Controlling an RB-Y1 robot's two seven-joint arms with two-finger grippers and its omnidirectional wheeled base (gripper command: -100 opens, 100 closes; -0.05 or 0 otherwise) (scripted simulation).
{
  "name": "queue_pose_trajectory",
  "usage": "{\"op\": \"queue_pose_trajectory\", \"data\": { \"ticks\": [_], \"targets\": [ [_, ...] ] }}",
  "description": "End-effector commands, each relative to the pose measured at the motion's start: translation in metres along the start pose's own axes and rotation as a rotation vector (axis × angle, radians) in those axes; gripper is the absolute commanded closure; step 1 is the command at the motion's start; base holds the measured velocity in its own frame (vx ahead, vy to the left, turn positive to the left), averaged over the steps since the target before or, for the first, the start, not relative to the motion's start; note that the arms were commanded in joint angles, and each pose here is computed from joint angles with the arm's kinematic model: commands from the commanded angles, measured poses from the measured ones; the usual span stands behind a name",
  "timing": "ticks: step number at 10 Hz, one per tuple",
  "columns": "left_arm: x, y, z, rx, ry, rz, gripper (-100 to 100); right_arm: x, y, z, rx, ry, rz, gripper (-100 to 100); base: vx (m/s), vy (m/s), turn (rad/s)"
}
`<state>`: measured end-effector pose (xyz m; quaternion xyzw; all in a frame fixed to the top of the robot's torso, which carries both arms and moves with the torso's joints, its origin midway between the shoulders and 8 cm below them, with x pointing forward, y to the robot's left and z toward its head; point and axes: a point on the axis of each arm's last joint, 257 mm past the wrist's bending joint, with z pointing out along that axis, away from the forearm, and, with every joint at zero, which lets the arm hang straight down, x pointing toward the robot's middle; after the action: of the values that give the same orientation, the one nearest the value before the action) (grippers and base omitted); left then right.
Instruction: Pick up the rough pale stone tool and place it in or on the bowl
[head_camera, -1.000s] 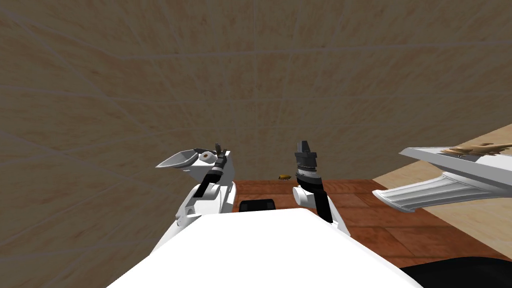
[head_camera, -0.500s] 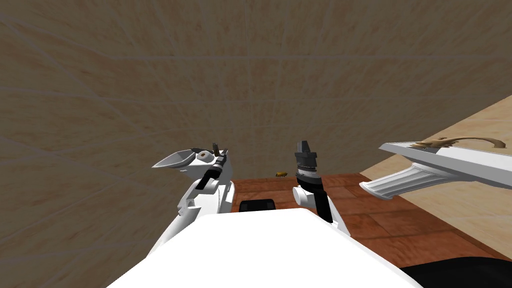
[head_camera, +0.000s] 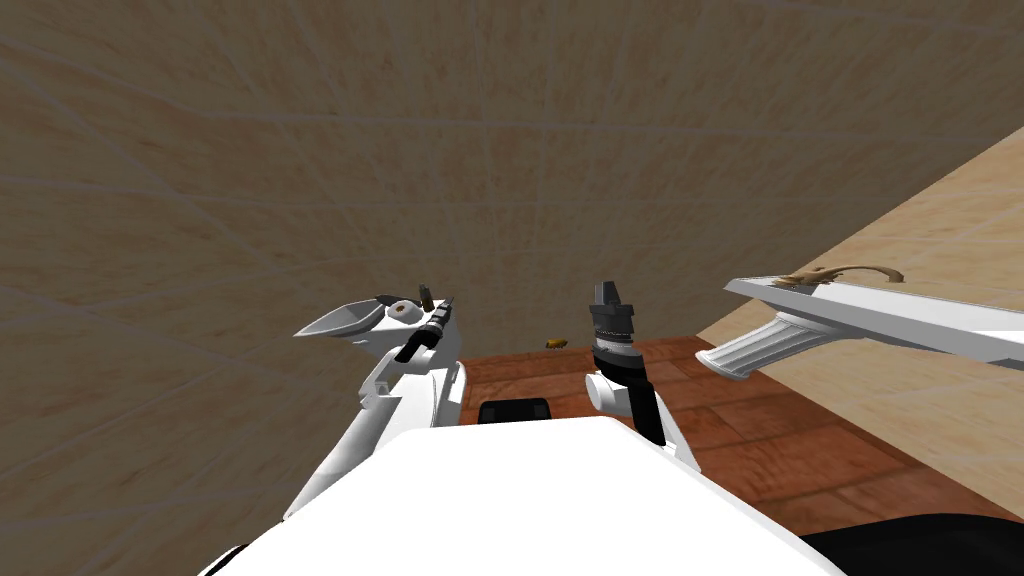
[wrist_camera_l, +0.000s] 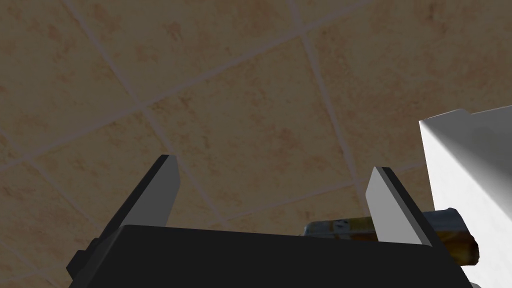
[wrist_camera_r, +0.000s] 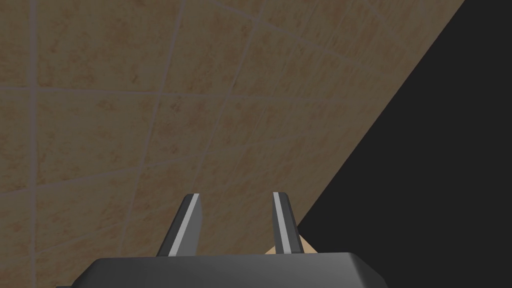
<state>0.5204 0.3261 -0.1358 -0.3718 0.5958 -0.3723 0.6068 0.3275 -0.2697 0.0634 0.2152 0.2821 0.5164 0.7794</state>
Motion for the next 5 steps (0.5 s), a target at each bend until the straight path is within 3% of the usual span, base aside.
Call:
{"op": "queue_pose_trajectory", "data": {
  "ticks": [1, 2, 5],
  "targets": [
    [-0.005, 0.007, 0.007, -0.040, -0.001, 0.011, -100, 0.000, 0.000, 0.000, 0.000, 0.000, 0.000, 0, -0.063, -0.022, -0.061],
    [-0.017, 0.012, 0.018, -0.063, -0.010, 0.032, -100, 0.000, 0.000, 0.000, 0.000, 0.000, 0.000, 0, -0.078, -0.019, -0.099],
    [-0.031, 0.029, 0.029, -0.143, -0.020, 0.051, -100, 0.000, 0.000, 0.000, 0.000, 0.000, 0.000, 0, -0.057, -0.020, -0.081]
  ]
}}
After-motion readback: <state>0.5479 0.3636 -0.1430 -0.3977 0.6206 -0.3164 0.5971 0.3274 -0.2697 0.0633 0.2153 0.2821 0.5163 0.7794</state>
